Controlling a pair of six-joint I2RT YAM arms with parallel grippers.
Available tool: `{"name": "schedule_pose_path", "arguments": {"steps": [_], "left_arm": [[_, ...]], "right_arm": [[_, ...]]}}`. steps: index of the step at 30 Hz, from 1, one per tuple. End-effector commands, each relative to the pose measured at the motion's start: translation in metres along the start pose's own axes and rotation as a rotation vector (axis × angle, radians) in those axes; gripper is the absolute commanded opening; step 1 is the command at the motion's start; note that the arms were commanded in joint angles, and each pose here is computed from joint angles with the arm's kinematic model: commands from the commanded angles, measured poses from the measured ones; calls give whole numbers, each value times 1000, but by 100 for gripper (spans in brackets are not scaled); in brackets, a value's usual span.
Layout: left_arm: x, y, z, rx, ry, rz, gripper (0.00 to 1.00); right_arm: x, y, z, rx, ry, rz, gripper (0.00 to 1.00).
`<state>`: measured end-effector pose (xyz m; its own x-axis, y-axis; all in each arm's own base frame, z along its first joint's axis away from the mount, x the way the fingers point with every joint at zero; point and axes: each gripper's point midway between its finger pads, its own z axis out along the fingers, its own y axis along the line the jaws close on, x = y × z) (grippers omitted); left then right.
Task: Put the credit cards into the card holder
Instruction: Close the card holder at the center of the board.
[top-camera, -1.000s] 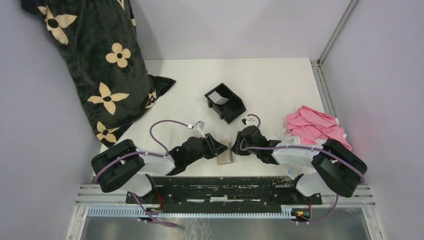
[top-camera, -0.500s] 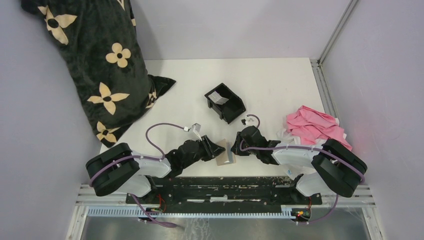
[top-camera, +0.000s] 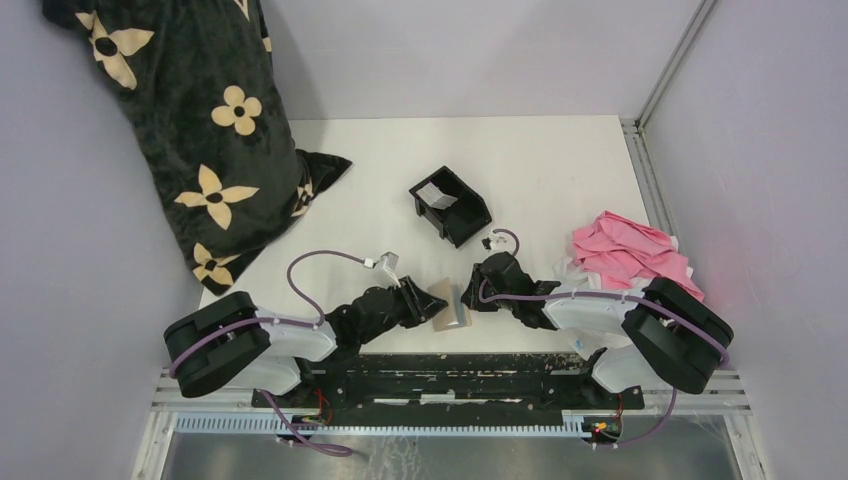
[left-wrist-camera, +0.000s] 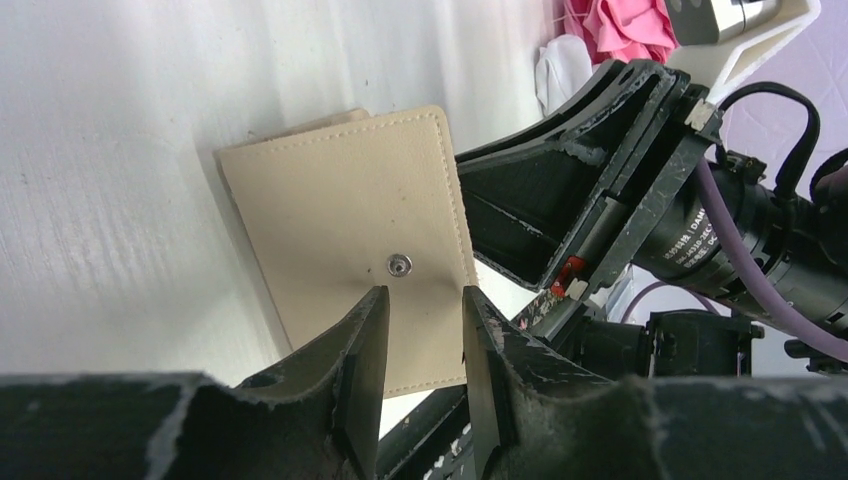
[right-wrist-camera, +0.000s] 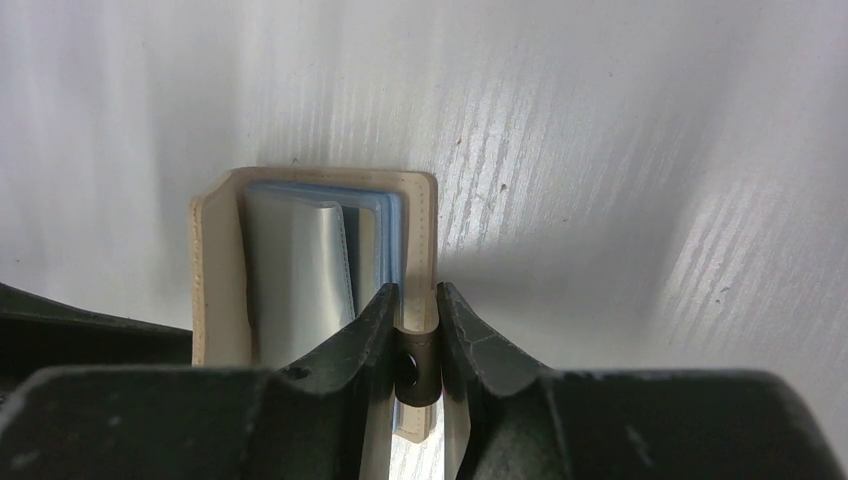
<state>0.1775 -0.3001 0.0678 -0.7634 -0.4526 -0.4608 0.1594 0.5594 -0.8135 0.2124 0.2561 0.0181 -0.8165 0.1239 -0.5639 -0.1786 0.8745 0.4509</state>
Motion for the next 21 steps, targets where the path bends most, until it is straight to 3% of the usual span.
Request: {"name": "schedule_pose_path", "arguments": {"steps": [1,14,21], "left_arm": [[-3,-9,-1,35,-35,-27,40],[18,0,0,8,5,-23,37],[28,8,6,-84,18,-14,39]], "right_arm": [[-4,4,2,7,-11,1,26],[-7,5,-2,17,-12,-25,27],[-7,4,-4,36,-10,-49,29]]}}
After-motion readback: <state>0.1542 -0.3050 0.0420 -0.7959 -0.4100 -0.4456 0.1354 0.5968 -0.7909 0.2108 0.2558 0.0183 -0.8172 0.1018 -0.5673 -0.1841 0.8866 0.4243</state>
